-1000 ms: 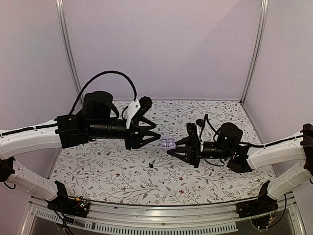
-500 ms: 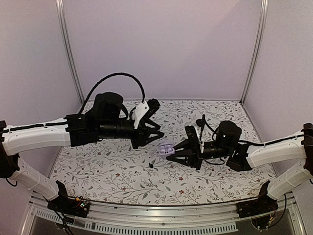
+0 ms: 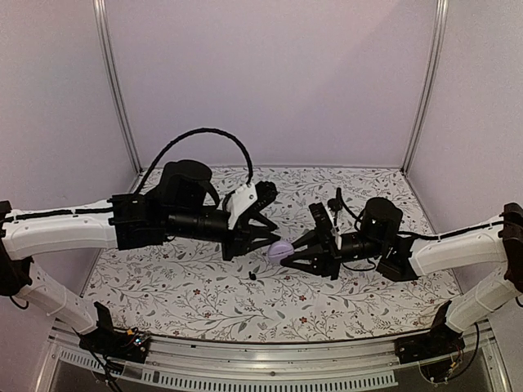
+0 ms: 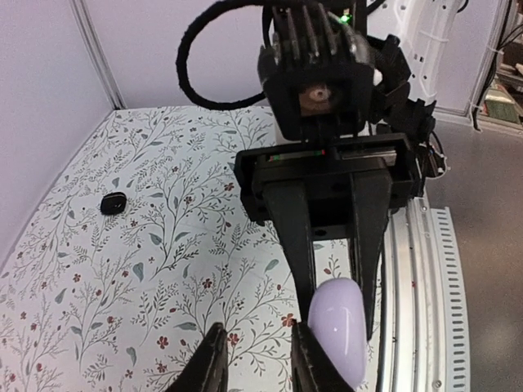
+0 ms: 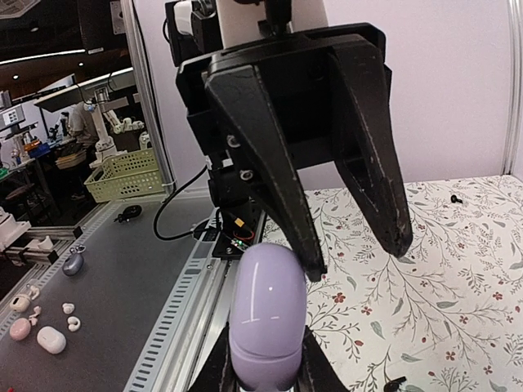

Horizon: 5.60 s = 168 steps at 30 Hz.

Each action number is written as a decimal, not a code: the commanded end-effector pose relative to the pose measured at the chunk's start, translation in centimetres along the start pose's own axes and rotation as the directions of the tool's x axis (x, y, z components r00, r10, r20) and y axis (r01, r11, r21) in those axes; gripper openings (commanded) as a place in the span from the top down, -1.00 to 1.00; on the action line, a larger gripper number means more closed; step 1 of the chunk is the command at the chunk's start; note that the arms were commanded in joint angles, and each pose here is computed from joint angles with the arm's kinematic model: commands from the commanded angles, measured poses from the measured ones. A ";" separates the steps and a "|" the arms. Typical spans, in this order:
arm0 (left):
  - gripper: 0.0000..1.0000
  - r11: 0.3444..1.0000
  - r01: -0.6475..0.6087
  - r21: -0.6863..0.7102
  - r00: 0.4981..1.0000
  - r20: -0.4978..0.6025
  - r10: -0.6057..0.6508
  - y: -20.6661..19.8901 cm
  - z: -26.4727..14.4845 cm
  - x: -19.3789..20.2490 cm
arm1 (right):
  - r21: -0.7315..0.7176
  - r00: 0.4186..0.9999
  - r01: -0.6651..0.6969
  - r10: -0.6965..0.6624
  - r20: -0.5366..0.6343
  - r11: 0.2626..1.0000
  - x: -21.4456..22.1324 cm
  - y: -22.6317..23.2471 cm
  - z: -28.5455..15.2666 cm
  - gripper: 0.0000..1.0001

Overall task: Insert the wireless bluetooth earbuds into the charging case
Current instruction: Close the charging case with the earbuds inside, then place the charging case with the earbuds at the center of the board, then pick up the charging case from the center of the board.

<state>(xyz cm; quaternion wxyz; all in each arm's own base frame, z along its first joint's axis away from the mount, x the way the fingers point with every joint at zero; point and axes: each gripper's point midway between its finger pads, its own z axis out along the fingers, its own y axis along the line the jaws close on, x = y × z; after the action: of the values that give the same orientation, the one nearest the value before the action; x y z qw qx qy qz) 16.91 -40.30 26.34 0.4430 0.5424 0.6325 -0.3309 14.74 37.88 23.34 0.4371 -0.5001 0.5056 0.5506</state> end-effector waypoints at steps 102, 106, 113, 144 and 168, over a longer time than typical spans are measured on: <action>-0.38 0.732 0.409 -0.545 0.911 0.198 -0.361 18.0 -8.8 3.2 | 0.839 0.743 -0.464 0.641 0.193 0.285 8.4 -30.4 -27.5 -0.42; -0.38 0.736 0.413 -0.537 0.910 0.200 -0.364 17.9 -8.7 3.2 | 0.871 0.772 -0.378 0.626 0.110 0.314 8.7 -32.6 -26.3 -0.46; -0.39 0.756 0.403 -0.516 0.914 0.184 -0.361 17.5 -8.4 3.2 | 0.918 0.766 -0.248 0.643 -0.010 0.310 11.5 -35.7 -25.4 -0.48; -0.40 0.761 0.400 -0.510 0.915 0.174 -0.365 17.4 -8.0 3.6 | 0.938 0.636 0.006 0.722 -0.272 0.347 18.4 -37.5 -21.9 0.05; -0.18 0.652 0.724 -0.224 0.685 0.122 -0.718 15.3 -7.8 10.7 | 0.560 0.823 0.258 0.125 -0.554 0.787 6.1 -21.2 -3.4 0.39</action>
<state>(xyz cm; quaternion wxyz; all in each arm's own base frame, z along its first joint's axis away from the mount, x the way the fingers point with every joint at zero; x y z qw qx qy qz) 31.94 -24.69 20.96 0.3992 0.1667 0.8369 -0.3353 38.77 33.41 9.96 0.3640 -0.4365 0.8106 0.1411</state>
